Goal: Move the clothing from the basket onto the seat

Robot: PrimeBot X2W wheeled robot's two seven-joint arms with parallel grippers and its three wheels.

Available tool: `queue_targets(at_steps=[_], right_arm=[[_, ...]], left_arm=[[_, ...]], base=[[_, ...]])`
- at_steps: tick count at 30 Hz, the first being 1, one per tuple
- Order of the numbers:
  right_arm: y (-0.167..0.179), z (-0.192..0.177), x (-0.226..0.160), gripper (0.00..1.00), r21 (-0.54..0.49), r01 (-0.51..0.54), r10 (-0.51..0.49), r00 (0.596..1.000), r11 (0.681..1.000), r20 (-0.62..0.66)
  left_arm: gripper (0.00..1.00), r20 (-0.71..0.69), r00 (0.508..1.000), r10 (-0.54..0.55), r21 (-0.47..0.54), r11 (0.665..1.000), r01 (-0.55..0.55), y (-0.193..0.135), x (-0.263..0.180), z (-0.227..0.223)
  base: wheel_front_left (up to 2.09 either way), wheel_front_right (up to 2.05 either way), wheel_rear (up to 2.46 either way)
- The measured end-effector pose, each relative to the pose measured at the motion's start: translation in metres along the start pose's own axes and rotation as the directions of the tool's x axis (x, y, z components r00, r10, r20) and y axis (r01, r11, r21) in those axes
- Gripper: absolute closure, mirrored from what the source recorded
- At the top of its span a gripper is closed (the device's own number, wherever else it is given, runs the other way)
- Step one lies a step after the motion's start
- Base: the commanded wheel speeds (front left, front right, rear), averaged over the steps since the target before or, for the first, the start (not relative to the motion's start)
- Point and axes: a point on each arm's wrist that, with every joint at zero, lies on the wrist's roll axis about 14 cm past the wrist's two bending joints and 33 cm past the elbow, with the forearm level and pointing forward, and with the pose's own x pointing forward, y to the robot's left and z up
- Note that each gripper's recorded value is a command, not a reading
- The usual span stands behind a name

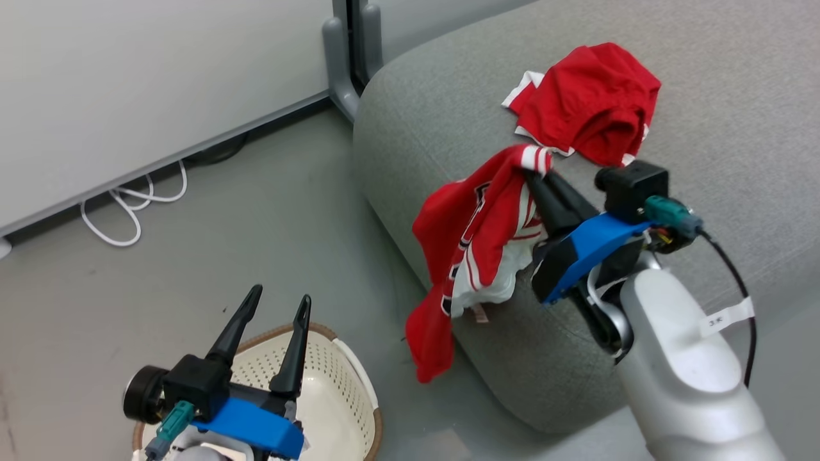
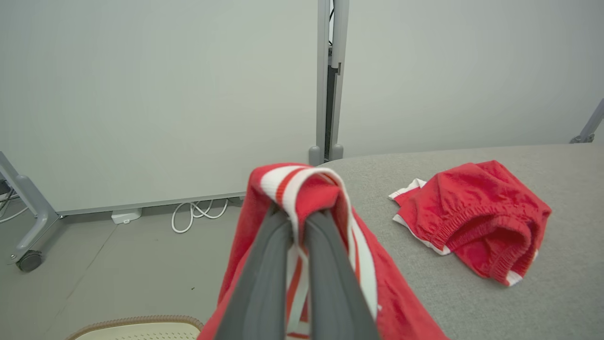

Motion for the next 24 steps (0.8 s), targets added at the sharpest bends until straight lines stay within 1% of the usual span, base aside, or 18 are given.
queue_targets(at_steps=[3,8,11,13,14,15,20,22,24], right_arm=[[-0.006,0.011,0.011,1.00,-0.011,0.019,-0.018,0.999,1.000,0.028],[-0.020,0.062,0.043,1.00,-0.063,0.062,-0.052,0.988,0.996,0.143],[-0.038,0.089,0.059,1.00,-0.092,0.110,-0.091,0.978,0.990,0.187],[-0.049,0.106,0.071,1.00,-0.092,0.135,-0.113,0.971,0.987,0.211],[-0.051,0.113,0.078,1.00,-0.075,0.136,-0.117,0.968,0.988,0.221],[-0.057,0.121,0.085,1.00,-0.086,0.147,-0.124,0.965,0.985,0.229],[-0.102,0.157,0.108,1.00,-0.119,0.249,-0.210,0.939,0.961,0.272],[-0.115,0.171,0.116,1.00,-0.108,0.275,-0.232,0.924,0.955,0.303],[-0.125,0.182,0.124,1.00,-0.136,0.307,-0.250,0.912,0.942,0.326]], left_arm=[[0.00,0.022,1.000,-0.001,0.001,1.000,0.001,0.004,0.005,0.004],[0.00,0.031,0.999,0.015,-0.006,1.000,-0.015,0.019,0.010,0.000],[0.00,0.029,0.999,0.022,-0.011,1.000,-0.021,0.028,0.013,-0.006],[0.00,0.033,0.999,0.028,-0.009,1.000,-0.028,0.036,0.016,-0.008],[0.00,0.038,0.999,0.031,-0.006,0.999,-0.031,0.041,0.018,-0.008],[0.00,0.042,0.999,0.034,-0.005,0.999,-0.034,0.045,0.020,-0.009],[0.00,0.031,0.997,0.064,-0.008,0.998,-0.063,0.070,0.023,-0.025],[0.00,0.035,0.996,0.079,-0.011,0.997,-0.079,0.079,0.024,-0.029],[0.00,0.031,0.995,0.100,-0.015,0.995,-0.099,0.090,0.023,-0.035]], base=[[0.00,0.00,0.00],[0.00,0.00,0.00],[0.00,0.00,0.00],[0.00,0.00,0.00],[0.00,0.00,0.00],[0.00,0.00,0.00],[0.00,0.00,0.00],[0.00,0.00,0.00],[0.00,0.00,0.00]])
